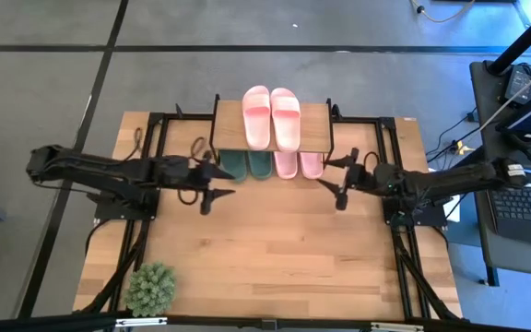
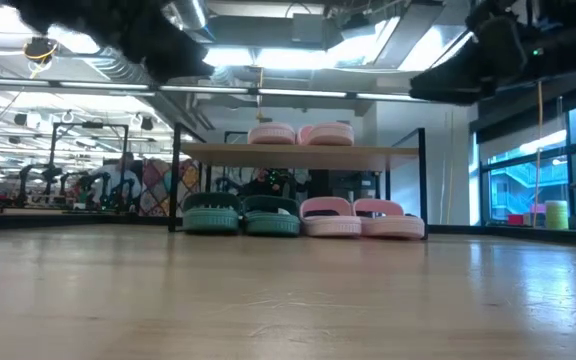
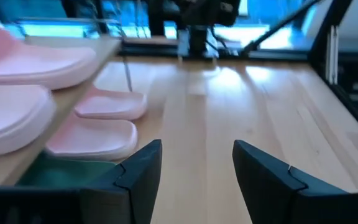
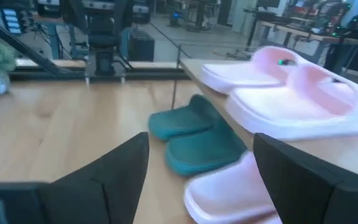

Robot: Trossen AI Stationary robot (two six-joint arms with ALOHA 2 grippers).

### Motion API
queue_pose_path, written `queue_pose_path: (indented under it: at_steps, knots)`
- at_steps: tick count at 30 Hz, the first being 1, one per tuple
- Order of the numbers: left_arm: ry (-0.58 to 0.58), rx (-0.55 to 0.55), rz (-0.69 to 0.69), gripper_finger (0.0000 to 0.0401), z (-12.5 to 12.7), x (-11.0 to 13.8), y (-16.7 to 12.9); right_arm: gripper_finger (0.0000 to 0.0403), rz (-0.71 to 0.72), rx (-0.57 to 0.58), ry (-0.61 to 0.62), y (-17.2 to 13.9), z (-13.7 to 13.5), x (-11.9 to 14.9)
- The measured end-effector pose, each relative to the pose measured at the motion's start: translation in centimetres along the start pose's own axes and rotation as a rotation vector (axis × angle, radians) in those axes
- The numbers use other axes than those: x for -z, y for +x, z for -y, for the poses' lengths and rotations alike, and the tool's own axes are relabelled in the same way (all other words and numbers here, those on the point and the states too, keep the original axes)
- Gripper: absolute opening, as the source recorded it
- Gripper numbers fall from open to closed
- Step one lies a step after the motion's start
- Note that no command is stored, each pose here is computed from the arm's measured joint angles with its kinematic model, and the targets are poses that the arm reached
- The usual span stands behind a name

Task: Pick and place slides into the shelf
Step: Return to Home Position

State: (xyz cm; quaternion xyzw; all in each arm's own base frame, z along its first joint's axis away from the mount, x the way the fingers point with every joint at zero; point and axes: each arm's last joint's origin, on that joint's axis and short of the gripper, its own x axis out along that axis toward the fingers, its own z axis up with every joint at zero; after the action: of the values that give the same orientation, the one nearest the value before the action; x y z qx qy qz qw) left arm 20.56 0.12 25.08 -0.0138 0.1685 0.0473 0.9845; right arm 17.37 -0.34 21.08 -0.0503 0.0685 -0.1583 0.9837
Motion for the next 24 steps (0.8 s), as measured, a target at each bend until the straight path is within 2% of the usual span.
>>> queue_pose_path:
  at_steps: [8, 18, 24]
  knots:
    - [-0.056, -0.045, 0.142, 0.0191, -1.4, 3.6, -3.3, 0.0288, -0.026, 0.014, 0.013, -3.8, 1.7, 0.0]
    - [-0.085, -0.066, 0.248, 0.0191, -1.9, 6.4, -5.8, 0.0288, 0.096, 0.024, 0.07, -8.6, 3.4, -0.2]
    - [-0.102, -0.061, 0.305, 0.0191, -2.0, 8.0, -6.7, 0.0288, 0.064, 0.021, 0.113, -9.6, 3.8, 0.3]
